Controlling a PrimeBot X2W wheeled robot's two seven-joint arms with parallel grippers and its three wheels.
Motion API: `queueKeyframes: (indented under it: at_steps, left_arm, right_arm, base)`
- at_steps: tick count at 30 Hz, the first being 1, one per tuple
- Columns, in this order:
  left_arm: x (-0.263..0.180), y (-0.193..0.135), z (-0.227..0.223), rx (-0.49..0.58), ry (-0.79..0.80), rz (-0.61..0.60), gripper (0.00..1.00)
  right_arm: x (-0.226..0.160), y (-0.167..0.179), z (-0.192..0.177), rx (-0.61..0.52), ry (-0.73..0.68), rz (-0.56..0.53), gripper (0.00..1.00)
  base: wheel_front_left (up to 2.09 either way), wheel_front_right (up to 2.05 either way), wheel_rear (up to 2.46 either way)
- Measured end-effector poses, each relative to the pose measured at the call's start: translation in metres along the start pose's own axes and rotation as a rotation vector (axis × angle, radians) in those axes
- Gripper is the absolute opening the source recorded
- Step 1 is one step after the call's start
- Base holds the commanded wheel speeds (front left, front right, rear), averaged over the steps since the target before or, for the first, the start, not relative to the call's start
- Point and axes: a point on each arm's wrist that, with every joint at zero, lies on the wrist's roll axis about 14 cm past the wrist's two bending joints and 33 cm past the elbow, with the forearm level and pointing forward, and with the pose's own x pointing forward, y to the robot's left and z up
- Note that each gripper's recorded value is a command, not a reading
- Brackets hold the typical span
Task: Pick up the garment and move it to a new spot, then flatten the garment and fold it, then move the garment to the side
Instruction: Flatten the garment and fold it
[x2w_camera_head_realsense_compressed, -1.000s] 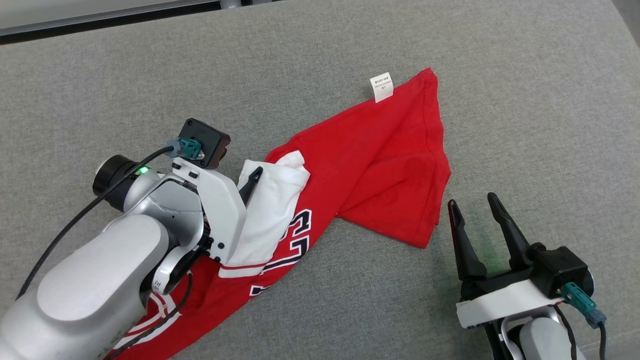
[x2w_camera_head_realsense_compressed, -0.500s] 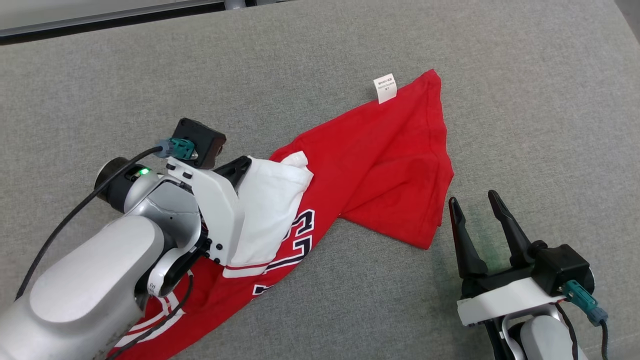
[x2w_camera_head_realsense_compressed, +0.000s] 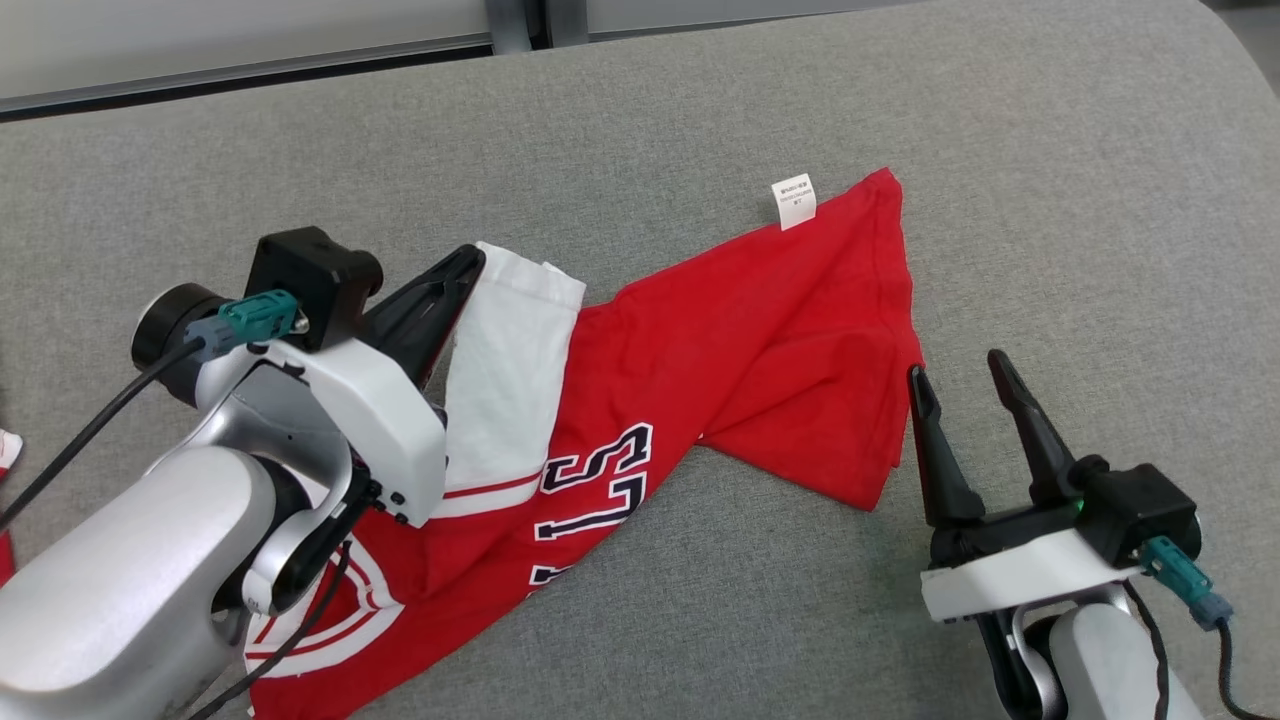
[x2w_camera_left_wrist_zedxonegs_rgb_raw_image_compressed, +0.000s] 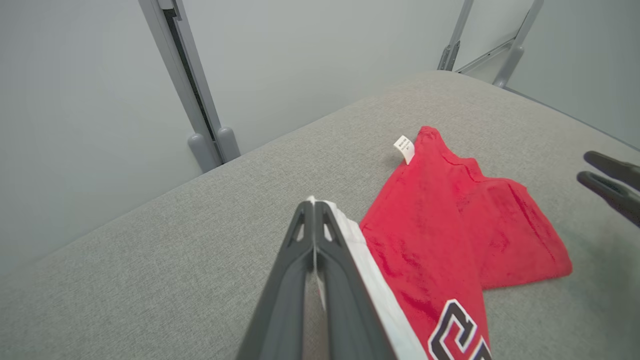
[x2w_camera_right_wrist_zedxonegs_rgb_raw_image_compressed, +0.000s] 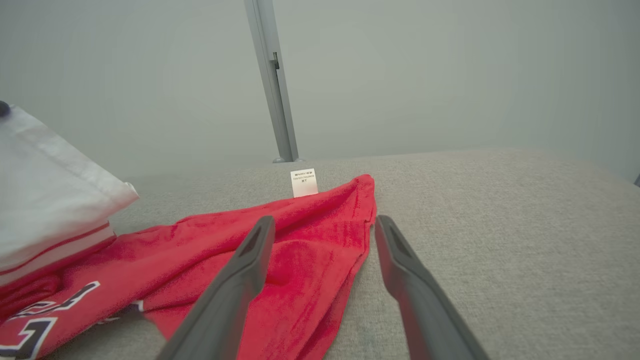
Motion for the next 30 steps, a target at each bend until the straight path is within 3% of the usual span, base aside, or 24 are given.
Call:
queueKeyframes:
  at_steps: [4,6,11,18,30]
  left_arm:
    - [-0.012,0.001,0.004,-0.012,-0.020,-0.002,0.00]
    - [-0.019,0.006,0.008,-0.017,-0.034,0.013,0.00]
    - [-0.029,0.012,0.017,-0.010,-0.061,0.029,0.00]
    - [-0.033,0.016,0.014,-0.009,-0.053,0.044,0.00]
    - [-0.039,0.031,-0.004,-0.009,0.001,0.089,0.00]
  right_arm:
    - [0.013,-0.002,0.015,-0.011,-0.041,0.019,1.00]
    - [0.024,-0.008,0.011,0.036,-0.021,0.021,1.00]
    - [0.046,-0.029,-0.015,0.020,0.166,0.066,1.00]
    - [0.096,-0.059,0.007,-0.039,0.391,0.078,1.00]
    - [0.134,-0.056,-0.025,-0.082,0.681,0.089,1.00]
  base:
    - [0.00,0.00,0.00]
    - [0.00,0.00,0.00]
    - [0.00,0.00,0.00]
    - [0.00,0.00,0.00]
    - [0.00,0.00,0.00]
